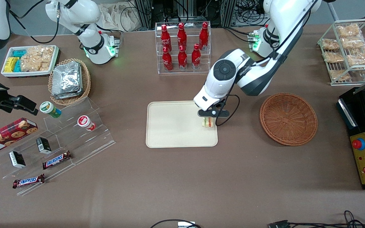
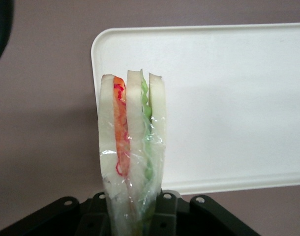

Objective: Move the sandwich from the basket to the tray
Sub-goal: 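Lower the held sandwich onto the cream tray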

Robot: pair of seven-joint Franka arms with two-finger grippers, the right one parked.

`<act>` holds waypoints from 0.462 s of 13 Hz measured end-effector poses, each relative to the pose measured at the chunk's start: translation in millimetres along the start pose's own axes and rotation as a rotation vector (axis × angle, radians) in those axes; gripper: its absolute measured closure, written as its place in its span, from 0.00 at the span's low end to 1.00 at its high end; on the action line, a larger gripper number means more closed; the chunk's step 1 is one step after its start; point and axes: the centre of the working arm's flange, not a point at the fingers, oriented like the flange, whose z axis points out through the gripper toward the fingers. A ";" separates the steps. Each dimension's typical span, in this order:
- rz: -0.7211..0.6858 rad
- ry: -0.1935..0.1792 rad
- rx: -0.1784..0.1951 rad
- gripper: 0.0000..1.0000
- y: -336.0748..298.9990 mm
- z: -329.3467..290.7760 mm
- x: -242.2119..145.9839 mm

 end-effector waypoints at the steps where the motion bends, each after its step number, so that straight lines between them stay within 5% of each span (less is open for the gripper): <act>1: -0.011 0.005 0.010 0.75 -1.4 19.6 2.7; 6: -0.012 0.028 0.007 0.75 -3.6 84.1 12.5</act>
